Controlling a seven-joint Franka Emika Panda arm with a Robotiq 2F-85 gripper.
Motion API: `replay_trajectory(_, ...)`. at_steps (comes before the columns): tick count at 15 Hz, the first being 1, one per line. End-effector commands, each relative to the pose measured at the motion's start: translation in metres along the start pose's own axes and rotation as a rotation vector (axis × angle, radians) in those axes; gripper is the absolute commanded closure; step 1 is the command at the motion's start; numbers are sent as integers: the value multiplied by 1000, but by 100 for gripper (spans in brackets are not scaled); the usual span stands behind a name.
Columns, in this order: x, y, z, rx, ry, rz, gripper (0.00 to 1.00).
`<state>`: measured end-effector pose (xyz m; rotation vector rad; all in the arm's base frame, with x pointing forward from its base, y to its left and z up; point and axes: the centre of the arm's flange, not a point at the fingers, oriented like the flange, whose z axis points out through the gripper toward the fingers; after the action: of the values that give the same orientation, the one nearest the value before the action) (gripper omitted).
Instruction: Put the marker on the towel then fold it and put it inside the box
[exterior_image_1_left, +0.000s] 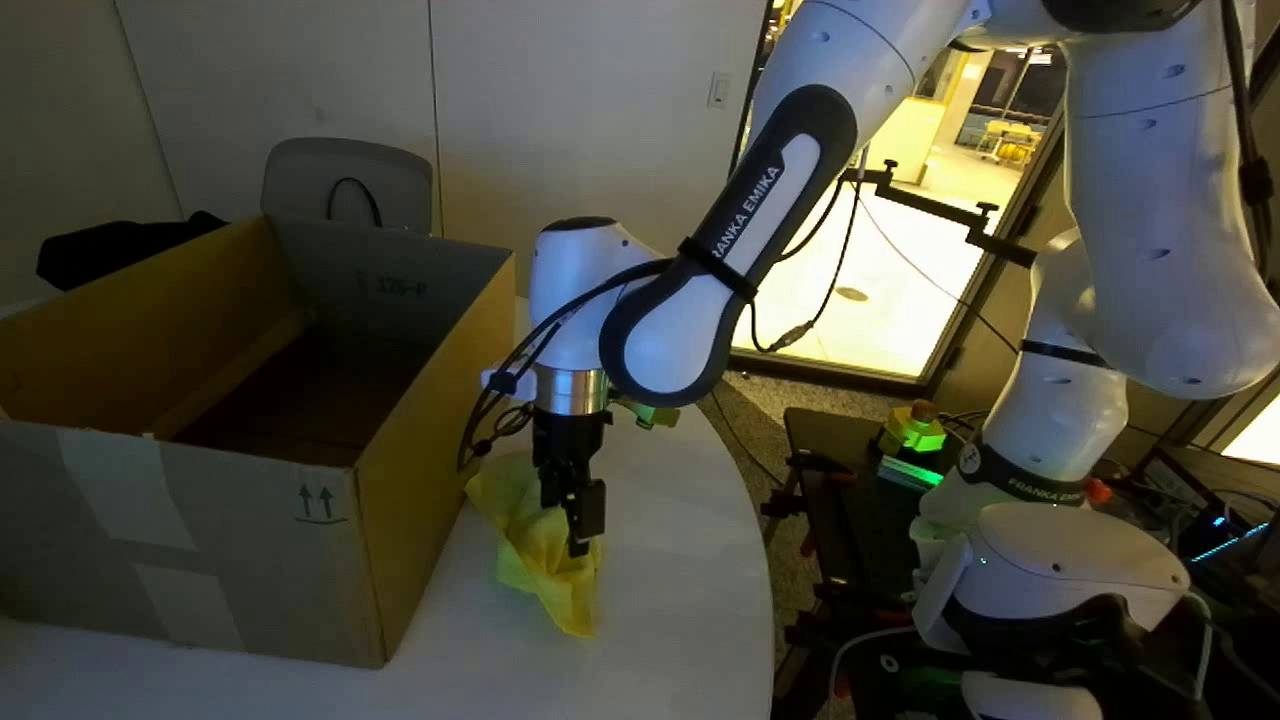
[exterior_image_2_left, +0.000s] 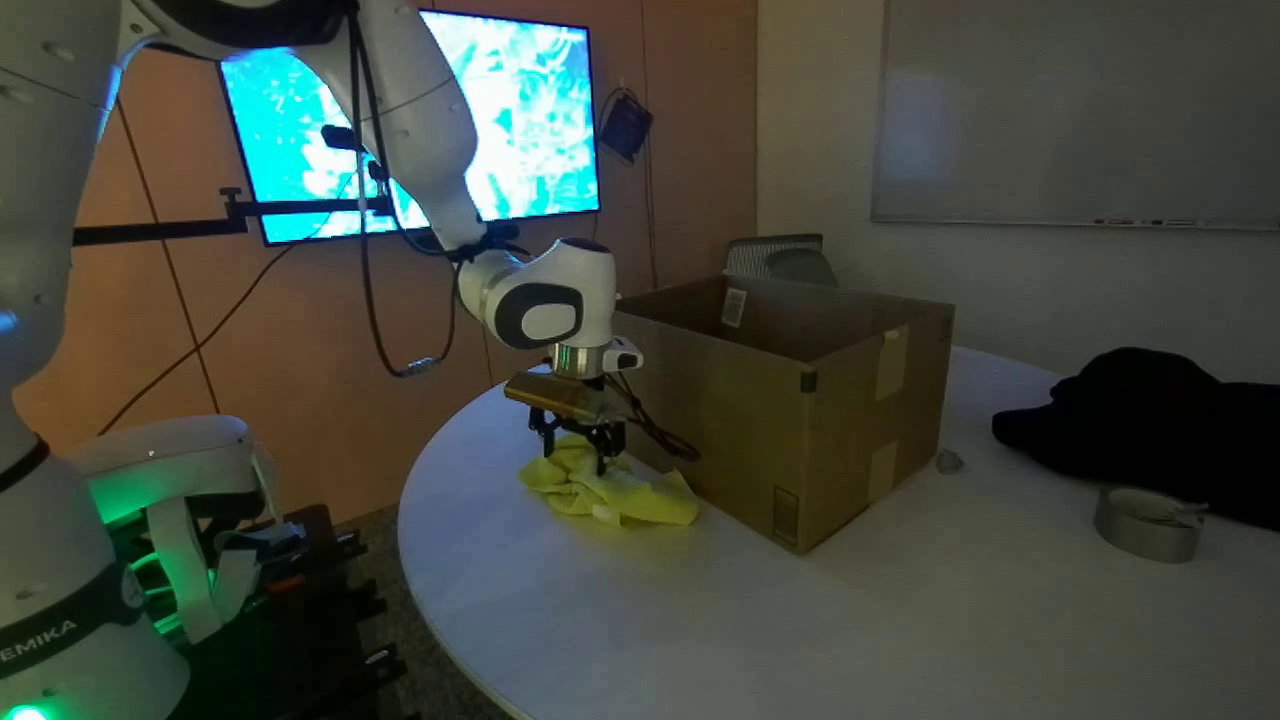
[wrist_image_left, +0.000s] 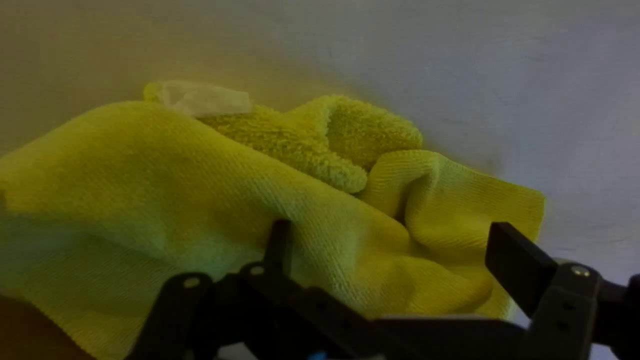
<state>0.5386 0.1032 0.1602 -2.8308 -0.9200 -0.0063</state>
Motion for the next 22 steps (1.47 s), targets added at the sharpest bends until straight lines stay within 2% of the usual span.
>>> replay_trajectory(1, 5, 2, 6, -58, 18, 62, 0)
replay_trajectory(6, 6, 9, 10, -138, 40, 56, 0)
replay_trajectory(14, 12, 10, 61, -108, -126, -18, 0)
replay_trajectory(20, 13, 17, 73, -94, -151, -1, 0)
replay_trajectory(21, 12, 17, 72, -91, -155, 4, 25)
replay_trajectory(22, 11, 18, 71, -90, -155, 11, 26)
